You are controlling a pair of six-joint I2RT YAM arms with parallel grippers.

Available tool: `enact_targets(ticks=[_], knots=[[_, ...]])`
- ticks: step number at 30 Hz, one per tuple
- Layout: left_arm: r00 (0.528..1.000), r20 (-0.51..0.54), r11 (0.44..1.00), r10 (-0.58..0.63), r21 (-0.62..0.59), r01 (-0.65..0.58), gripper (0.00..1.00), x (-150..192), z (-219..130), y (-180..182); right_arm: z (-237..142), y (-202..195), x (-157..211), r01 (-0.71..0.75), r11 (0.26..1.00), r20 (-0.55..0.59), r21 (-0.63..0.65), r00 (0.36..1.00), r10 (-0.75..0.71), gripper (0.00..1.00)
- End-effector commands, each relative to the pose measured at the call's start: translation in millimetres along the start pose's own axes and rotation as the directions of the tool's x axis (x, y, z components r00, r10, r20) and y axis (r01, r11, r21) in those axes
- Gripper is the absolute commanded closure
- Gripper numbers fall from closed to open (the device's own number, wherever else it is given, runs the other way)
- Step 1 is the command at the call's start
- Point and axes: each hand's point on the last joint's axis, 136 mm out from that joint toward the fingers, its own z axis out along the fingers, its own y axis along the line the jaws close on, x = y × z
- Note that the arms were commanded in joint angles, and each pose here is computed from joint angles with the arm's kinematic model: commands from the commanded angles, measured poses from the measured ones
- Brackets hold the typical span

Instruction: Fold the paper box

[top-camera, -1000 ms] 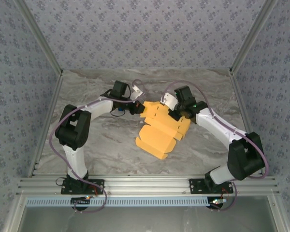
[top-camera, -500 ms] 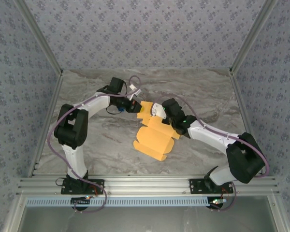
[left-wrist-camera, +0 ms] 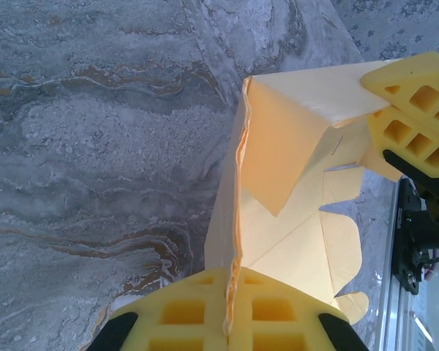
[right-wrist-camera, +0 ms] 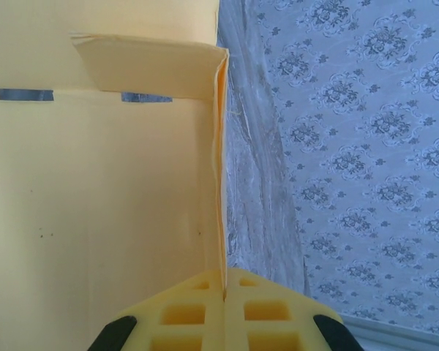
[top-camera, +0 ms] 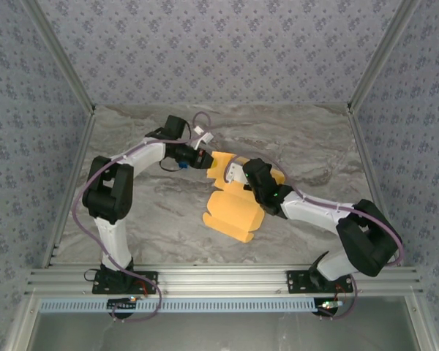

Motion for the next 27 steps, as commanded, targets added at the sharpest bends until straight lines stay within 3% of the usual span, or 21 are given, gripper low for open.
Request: enact_targets(ticks=[1,6,10,15,21,27], knots=[[0.999,0.038,1.000,-0.007,0.009,0.007,0.98,-15,-10,-3,-2,9,10,-0.049,0.996,-0.049,-0.076,0.998,0.045,1.00],[0.996,0.090,0.996,-0.013,-0.085,0.021,0.76,-21,-22,6,-15,14,13,-0.240,0.941,-0.071,-0.238,0.971,0.229,1.00],[0.980,0.199,0.975,-0.030,-0.211,0.073,0.65,-27,-43,9,-20,14,22,-0.335,0.894,-0.140,-0.297,0.941,0.307,1.00],[0.923,0.369,0.950,-0.113,-0.233,0.209,0.62,-12,-53,-4,-21,9,26,-0.431,0.848,-0.189,-0.308,0.901,0.390,1.00],[0.911,0.381,0.954,-0.157,-0.179,0.239,0.60,14,-4,-42,-20,-5,34,-0.506,0.830,-0.242,-0.234,0.857,0.454,1.00],[0.926,0.354,0.975,-0.133,-0.118,0.186,0.62,18,59,-65,-13,-5,51,-0.604,0.761,-0.291,-0.238,0.792,0.538,1.00]])
